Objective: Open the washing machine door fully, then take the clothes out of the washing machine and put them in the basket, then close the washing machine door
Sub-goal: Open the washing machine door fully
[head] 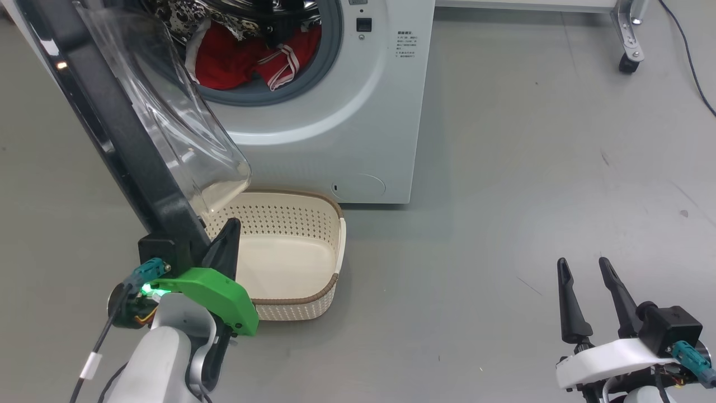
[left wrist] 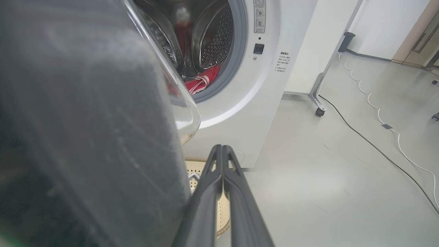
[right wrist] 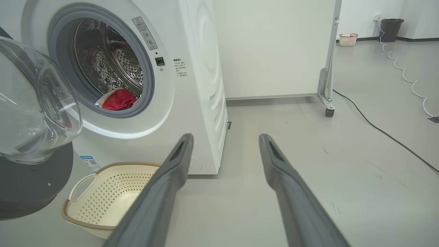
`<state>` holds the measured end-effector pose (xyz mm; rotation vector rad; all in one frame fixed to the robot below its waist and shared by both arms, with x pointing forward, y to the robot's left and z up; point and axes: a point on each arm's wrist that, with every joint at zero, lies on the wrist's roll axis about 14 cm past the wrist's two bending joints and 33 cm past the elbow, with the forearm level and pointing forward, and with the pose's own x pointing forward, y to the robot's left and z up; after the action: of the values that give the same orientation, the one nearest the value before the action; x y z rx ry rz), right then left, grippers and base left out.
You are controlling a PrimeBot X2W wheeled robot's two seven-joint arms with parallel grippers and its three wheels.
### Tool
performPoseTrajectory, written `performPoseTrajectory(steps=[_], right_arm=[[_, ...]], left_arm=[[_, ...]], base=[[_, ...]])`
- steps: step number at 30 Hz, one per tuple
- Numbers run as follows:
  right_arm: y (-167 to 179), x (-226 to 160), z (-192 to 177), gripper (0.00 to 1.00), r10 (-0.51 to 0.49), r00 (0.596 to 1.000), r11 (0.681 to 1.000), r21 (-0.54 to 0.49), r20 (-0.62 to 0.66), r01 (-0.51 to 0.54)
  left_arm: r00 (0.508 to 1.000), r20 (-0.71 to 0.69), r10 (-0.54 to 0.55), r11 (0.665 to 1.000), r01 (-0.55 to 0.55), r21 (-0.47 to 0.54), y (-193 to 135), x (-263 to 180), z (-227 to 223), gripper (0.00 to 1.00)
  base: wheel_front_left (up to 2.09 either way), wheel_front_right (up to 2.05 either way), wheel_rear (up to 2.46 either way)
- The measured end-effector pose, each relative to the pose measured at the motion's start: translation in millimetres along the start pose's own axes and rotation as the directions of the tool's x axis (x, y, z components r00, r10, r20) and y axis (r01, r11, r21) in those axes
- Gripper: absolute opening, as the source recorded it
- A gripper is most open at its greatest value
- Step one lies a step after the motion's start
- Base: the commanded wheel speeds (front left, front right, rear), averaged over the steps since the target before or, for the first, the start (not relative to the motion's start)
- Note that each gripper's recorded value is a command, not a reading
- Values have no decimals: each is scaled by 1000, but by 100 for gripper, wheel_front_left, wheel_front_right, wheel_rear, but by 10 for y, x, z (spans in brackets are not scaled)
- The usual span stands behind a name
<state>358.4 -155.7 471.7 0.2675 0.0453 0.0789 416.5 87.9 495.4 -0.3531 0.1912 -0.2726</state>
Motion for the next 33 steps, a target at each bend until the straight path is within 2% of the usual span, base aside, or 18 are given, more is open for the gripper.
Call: performPoseTrajectory(steps=[8,20,33], right_arm=[[22,53,-5,100,8,1000,1000,1,-1,-8],[241,167,-69,100,89,996,996,-8,-20,-89],[558,283,-158,100,193,980,981,-11,-47,-193]], left_arm=[[1000,11,27,1000,-27,1,82,-27,23,0],[995,46,85,996,-84,-18,250,-154,76,0],[977,89,192,981,-188,-54,581,-398,145,0]], base=[[0,0,0],[0,0,0],[0,0,0]])
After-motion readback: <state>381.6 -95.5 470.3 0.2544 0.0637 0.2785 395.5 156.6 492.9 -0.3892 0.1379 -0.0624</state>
